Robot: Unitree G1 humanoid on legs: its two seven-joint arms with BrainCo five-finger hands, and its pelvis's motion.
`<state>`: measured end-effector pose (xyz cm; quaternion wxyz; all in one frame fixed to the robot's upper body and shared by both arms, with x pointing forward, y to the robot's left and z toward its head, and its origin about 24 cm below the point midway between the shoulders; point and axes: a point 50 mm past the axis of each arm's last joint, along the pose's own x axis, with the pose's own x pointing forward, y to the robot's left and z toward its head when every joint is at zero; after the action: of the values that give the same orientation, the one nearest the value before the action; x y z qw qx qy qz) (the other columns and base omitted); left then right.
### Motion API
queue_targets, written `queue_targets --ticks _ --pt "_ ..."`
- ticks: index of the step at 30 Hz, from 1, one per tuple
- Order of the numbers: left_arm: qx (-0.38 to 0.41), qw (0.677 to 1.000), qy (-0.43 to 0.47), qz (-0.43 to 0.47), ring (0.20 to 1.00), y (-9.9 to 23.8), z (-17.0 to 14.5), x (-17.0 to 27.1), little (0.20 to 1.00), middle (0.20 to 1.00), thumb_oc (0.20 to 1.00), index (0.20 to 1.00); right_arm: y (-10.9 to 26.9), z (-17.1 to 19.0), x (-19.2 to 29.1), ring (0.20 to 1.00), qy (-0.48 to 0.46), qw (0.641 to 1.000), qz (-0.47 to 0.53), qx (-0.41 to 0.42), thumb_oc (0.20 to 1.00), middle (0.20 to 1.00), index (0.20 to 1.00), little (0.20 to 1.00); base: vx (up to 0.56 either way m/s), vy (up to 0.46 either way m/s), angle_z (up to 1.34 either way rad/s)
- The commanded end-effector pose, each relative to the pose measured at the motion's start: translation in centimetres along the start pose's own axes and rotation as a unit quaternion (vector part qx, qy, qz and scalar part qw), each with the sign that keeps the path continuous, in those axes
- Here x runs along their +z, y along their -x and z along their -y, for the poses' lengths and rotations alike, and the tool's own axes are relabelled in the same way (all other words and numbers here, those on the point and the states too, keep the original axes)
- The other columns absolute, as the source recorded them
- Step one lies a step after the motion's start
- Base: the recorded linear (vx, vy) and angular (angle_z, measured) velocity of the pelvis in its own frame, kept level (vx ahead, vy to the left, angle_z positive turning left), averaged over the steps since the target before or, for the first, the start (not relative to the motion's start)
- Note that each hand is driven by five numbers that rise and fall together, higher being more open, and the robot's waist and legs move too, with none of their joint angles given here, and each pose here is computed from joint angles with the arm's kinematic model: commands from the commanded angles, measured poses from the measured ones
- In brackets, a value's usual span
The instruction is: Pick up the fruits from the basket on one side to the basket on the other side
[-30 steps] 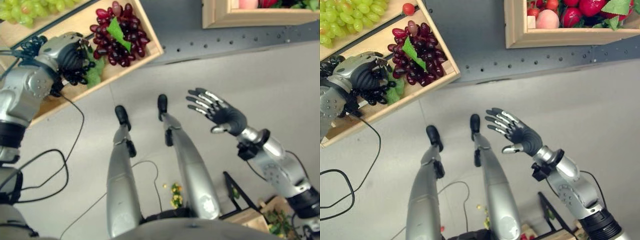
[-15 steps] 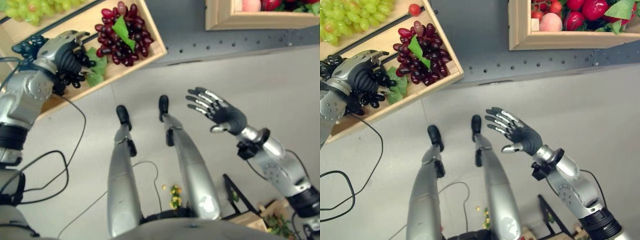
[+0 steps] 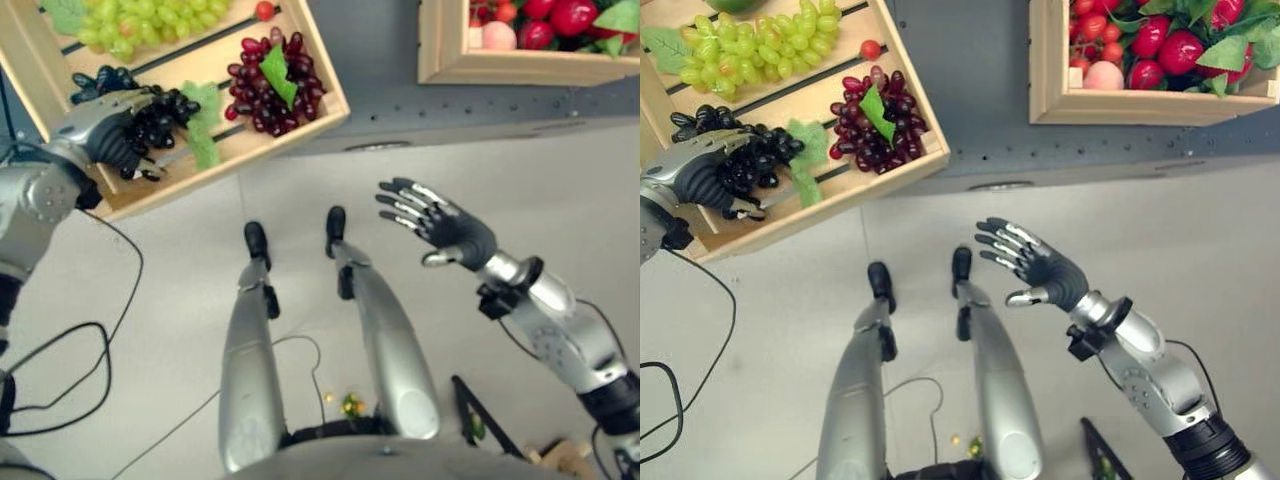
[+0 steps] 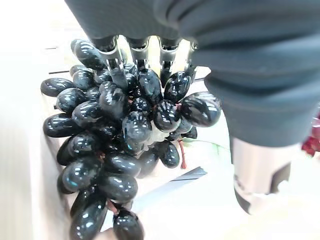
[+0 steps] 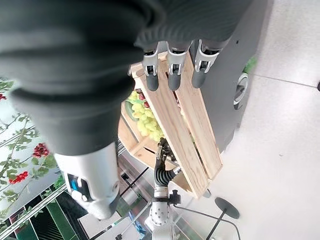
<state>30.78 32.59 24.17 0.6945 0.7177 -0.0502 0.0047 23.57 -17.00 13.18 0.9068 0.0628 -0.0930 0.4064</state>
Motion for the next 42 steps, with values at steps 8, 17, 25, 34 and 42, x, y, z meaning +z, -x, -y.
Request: queue_targets --ticks 8,17,25,34,42 --pt "-0.034 0.994 -0.078 -0.066 1.000 1.2 0.4 -2.9 1.000 1.000 1.000 1.000 0.4 -1.0 1.4 1.000 0.001 0.999 0.038 0.027 1.000 1.000 1.000 1.000 0.00 0.000 0.00" --pt "-0.034 0.996 -0.068 -0.049 1.000 1.0 1.7 -2.1 1.000 1.000 1.000 1.000 0.1 -1.1 2.1 1.000 0.006 0.998 0.052 0.033 1.000 1.000 1.000 1.000 0.01 -0.002 -0.01" --pt "-0.020 0.996 -0.070 -0.042 1.000 0.4 2.2 -1.6 1.000 1.000 1.000 1.000 0.0 -1.3 2.5 1.000 0.009 0.998 0.059 0.037 1.000 1.000 1.000 1.000 0.00 -0.001 0.00" --pt "0.013 0.995 -0.077 -0.058 1.000 -0.8 2.3 -1.8 1.000 1.000 1.000 1.000 -0.3 -1.6 2.7 1.000 0.001 0.997 0.068 0.047 1.000 1.000 1.000 1.000 0.01 -0.003 0.00" --pt "0.022 0.994 -0.089 -0.065 1.000 -1.9 2.3 -1.8 1.000 1.000 1.000 1.000 -0.4 -1.8 2.5 1.000 -0.012 0.996 0.070 0.051 1.000 1.000 1.000 1.000 0.02 0.002 0.00"
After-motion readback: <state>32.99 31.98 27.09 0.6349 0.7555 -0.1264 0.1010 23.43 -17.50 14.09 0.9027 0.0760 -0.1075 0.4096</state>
